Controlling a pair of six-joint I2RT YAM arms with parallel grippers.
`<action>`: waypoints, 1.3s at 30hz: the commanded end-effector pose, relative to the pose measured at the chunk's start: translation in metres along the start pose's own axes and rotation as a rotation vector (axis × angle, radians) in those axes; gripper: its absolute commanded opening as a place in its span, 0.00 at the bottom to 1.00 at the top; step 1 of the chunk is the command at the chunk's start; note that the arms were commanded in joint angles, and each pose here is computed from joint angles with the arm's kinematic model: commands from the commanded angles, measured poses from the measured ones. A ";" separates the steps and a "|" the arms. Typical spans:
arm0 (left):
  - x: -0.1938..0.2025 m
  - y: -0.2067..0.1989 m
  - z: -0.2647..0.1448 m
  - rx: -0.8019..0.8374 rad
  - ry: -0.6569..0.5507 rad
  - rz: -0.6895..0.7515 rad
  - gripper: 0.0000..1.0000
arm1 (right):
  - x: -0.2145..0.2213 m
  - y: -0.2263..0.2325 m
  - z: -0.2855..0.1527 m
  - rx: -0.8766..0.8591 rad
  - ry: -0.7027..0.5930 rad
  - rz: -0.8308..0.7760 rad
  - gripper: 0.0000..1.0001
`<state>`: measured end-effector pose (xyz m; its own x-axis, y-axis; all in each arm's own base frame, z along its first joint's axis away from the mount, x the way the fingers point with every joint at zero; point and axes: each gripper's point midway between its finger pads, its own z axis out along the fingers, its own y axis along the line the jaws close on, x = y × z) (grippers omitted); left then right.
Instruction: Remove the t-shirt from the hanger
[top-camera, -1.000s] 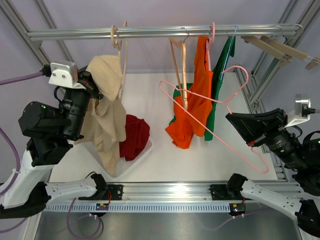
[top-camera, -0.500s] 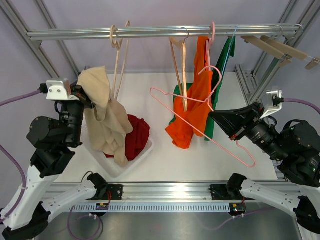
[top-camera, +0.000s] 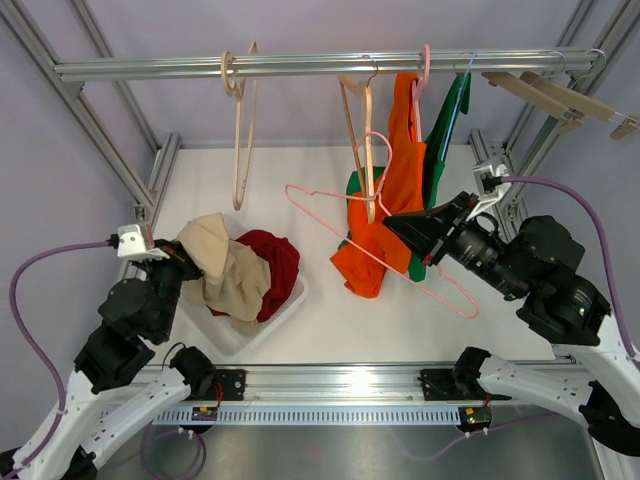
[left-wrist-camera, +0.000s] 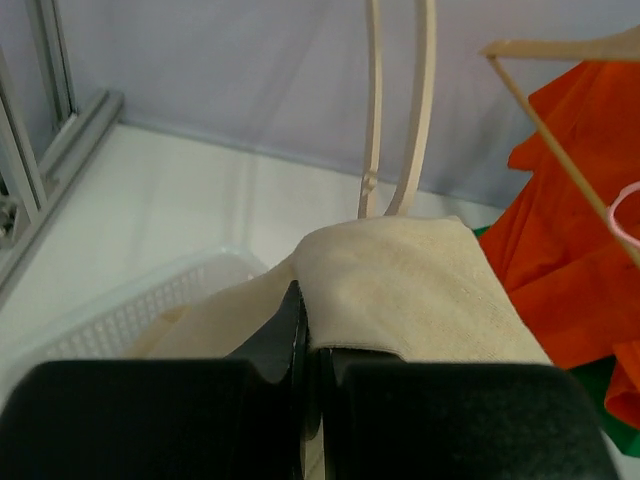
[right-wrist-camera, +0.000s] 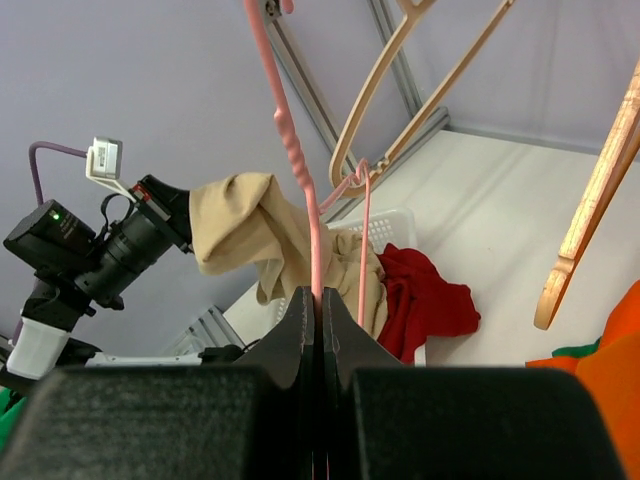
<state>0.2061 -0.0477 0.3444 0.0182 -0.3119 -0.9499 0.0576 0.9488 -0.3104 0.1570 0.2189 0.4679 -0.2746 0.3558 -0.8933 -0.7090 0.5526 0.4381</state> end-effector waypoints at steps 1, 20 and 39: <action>0.039 0.012 -0.003 -0.077 0.085 -0.145 0.00 | -0.008 -0.002 0.008 0.008 -0.035 -0.032 0.00; 0.183 0.046 0.024 -0.364 0.297 -0.142 0.80 | 0.004 -0.037 0.080 0.203 0.001 -0.113 0.00; 0.090 0.034 -0.018 -0.139 0.161 -0.286 0.99 | -0.041 -0.073 0.157 0.461 -0.082 -0.295 0.00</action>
<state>0.1969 -0.0505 0.2400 -0.1430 -0.5838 -0.7992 -0.0939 0.8119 -0.5762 0.3059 0.2922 0.4486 -0.1492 0.1386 -0.9790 -0.4392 0.8778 0.1912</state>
